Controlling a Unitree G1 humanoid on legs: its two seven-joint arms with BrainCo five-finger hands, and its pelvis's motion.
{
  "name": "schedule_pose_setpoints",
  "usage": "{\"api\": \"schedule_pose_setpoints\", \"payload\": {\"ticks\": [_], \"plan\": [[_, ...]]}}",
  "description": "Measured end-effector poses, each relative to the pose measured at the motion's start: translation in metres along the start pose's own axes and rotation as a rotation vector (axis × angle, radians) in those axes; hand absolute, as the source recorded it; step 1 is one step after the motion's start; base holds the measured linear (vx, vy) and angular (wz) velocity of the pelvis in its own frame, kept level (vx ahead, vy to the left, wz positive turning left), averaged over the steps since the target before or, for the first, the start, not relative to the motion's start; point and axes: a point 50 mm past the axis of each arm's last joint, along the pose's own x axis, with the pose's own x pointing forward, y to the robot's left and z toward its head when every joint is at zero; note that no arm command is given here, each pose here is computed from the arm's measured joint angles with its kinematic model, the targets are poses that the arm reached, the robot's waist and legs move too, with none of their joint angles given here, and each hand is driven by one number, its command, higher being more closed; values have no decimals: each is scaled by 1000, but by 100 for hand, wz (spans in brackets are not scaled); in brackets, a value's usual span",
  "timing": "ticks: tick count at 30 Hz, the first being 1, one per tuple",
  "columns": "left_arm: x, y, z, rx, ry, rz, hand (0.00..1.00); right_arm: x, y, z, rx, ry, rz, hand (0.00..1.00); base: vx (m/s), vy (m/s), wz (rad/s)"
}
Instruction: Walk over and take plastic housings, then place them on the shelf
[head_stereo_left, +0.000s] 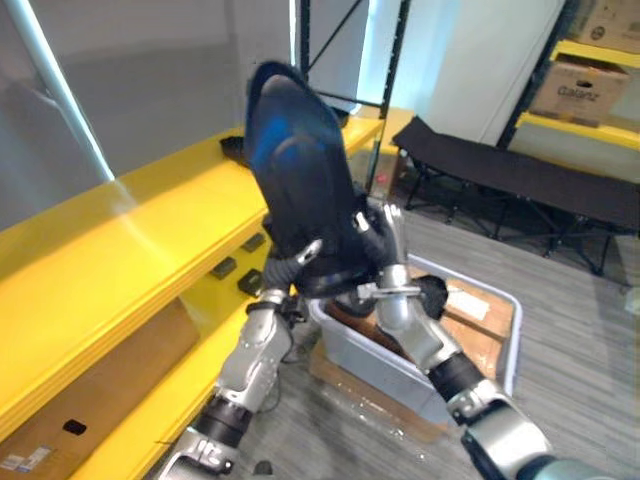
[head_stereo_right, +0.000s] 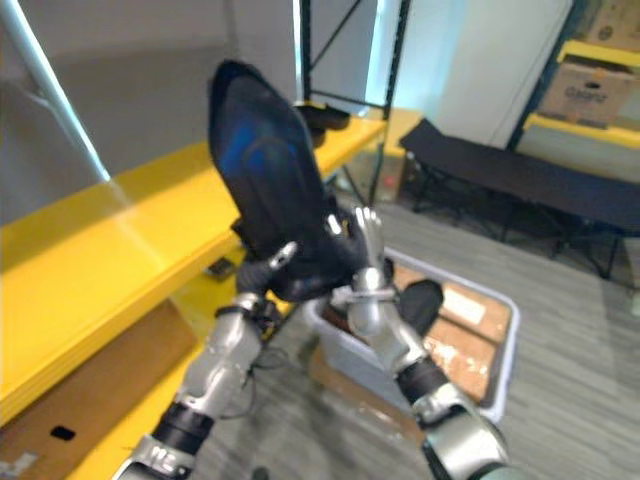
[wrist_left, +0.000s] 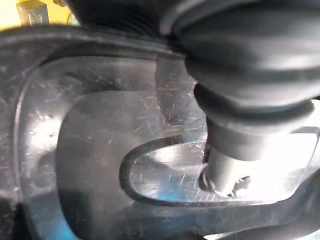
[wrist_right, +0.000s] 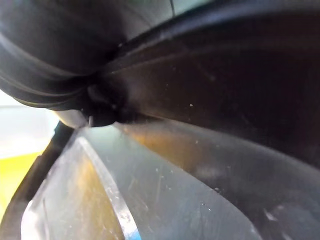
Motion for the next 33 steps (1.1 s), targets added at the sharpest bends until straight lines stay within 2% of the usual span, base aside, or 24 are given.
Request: {"api": "schedule_pose_setpoints", "payload": {"ticks": [5,10,11,14,17,21,23,25,27,29,33], "plan": [[-3,1,0,-20,-38,38,100,-10,1,0,30,28,-7,100,-19,10,-4],[11,-10,27,-15,-175,22,100,14,-7,14,37,-46,-84,100,-112,20,8],[11,-11,28,-17,-184,19,100,15,-7,15,38,-51,-91,0,-146,8,7],[13,-12,34,-16,-214,14,100,13,-6,20,58,-64,-99,0,-86,15,7],[18,-21,55,-70,-331,-2,100,0,3,19,89,-41,-69,0,-1,11,0],[11,-30,78,-57,-473,-27,100,1,1,23,127,-66,-80,0,4,39,-1],[8,-32,86,-12,-533,6,100,2,-3,26,243,-53,-44,0,0,0,0],[5,-32,92,8,-572,36,100,-2,-4,25,294,-33,0,0,33,8,2],[0,-26,103,52,-645,106,100,-13,-19,19,429,9,47,0,46,11,0],[-4,-12,108,107,-686,191,100,-19,-39,11,489,28,35,0,33,37,-8],[-16,22,102,304,-674,402,100,-31,-97,5,645,-20,-143,0,29,45,-13]]}}
